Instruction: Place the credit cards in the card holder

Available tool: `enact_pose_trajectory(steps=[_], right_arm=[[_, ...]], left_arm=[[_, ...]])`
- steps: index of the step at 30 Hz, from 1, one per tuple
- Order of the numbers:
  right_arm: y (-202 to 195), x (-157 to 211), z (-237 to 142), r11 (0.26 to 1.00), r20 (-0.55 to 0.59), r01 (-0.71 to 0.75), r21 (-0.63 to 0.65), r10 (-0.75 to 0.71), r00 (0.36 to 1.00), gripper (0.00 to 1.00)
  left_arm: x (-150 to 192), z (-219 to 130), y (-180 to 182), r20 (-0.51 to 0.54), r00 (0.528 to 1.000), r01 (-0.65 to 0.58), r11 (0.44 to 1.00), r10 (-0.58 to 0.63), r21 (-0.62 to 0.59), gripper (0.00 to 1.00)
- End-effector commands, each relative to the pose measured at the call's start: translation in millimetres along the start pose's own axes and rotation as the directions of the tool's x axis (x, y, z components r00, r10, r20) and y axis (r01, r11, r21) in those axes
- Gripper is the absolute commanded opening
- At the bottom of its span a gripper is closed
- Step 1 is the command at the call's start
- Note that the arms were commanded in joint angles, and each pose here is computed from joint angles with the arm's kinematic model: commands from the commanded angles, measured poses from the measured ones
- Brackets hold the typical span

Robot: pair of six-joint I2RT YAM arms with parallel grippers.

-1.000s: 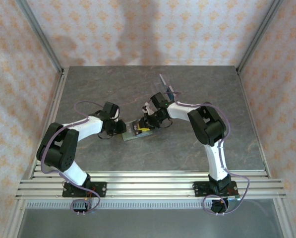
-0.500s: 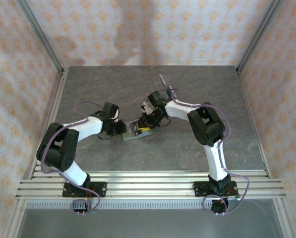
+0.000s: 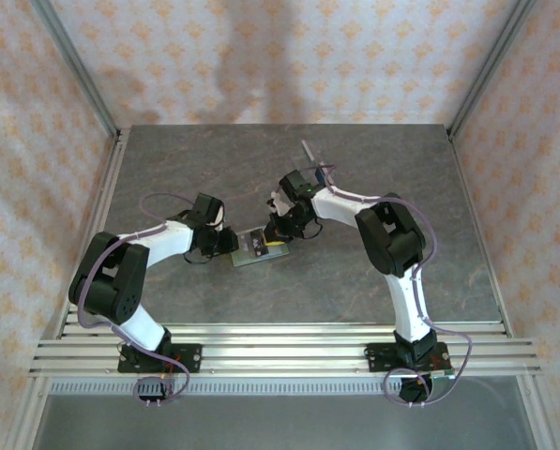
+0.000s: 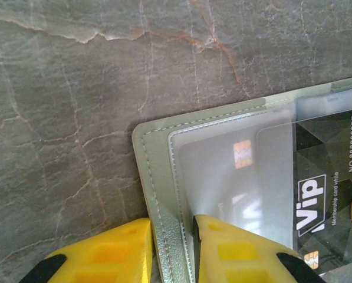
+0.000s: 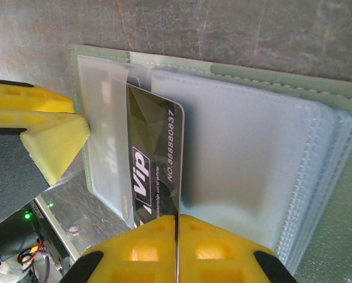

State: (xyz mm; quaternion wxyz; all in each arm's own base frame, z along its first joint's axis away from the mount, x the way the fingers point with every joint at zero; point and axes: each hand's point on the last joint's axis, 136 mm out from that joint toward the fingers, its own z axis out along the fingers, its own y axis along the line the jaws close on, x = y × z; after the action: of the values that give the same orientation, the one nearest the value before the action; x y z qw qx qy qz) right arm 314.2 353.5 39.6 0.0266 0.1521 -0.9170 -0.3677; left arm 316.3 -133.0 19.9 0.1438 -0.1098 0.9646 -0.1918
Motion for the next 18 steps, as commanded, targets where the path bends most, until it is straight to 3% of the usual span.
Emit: enact_pose_trajectory(steps=[1,18], right_arm=[[-4,-1,5,1.000,-0.009,-0.005,0.008,0.005,1.000,0.06],[14,-11,18,0.999,0.017,-0.012,-0.036,0.012,1.000,0.02]], left_arm=[[9,5,11,-0.043,0.999,-0.008,1.000,0.007,-0.029,0.23],[8,5,8,-0.032,0.999,-0.001,1.000,0.000,-0.006,0.23]])
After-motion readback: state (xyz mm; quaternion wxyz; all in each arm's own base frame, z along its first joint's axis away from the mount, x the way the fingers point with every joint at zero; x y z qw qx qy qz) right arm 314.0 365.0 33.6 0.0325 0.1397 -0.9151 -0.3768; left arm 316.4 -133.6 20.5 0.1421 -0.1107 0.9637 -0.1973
